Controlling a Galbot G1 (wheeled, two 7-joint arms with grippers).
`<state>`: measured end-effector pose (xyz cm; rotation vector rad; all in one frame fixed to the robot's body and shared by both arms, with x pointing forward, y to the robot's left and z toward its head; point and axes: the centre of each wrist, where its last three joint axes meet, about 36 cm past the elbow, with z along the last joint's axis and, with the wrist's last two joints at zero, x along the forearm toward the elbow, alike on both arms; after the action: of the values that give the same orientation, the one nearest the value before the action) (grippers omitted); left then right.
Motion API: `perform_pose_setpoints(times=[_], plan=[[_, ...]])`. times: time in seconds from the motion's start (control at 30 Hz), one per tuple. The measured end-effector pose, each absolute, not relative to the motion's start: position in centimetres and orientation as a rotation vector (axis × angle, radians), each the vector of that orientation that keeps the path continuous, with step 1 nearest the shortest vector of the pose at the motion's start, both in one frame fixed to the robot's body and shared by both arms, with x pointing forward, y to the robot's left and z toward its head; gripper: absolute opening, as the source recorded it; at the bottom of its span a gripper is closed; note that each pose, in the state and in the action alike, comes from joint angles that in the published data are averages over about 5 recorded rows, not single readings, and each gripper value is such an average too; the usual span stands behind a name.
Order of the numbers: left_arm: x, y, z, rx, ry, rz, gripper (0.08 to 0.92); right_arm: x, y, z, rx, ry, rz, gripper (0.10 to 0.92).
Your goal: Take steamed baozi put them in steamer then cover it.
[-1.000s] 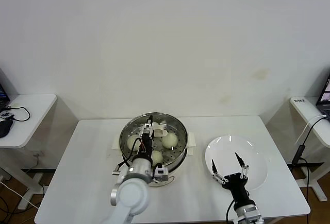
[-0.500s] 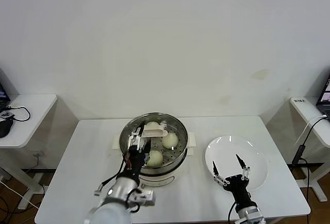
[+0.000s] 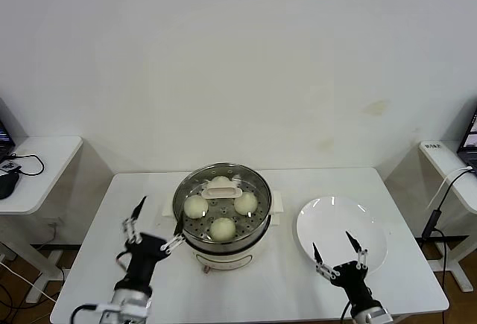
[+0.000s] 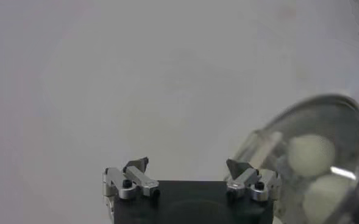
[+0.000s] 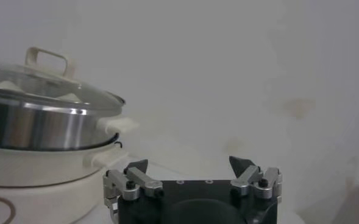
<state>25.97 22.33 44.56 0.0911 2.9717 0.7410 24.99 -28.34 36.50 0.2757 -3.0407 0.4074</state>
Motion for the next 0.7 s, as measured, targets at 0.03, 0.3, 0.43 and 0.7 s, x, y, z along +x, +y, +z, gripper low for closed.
perform_pose_setpoints(times=[0.03,0.3,0.43,0.7], plan=[[25.4,22.6,44.2,0.072,3.004,0.672,0.823,24.8,-28.4,36.5,0.286,-3.031,0.405,0.823],[20.7,25.2,40.5,-0.078,3.175,0.339,0.823,22.9,-29.1,36.6,0.356,-2.951,0.365,0.823],[18.9,25.9,39.4,-0.109,3.217,0.254,0.823,22.3,-29.2,36.8,0.367,-2.921,0.34,0.823],[17.1,26.6,38.4,-0.155,3.253,0.157,0.823,21.7,-28.9,37.2,0.37,-2.885,0.3,0.823]])
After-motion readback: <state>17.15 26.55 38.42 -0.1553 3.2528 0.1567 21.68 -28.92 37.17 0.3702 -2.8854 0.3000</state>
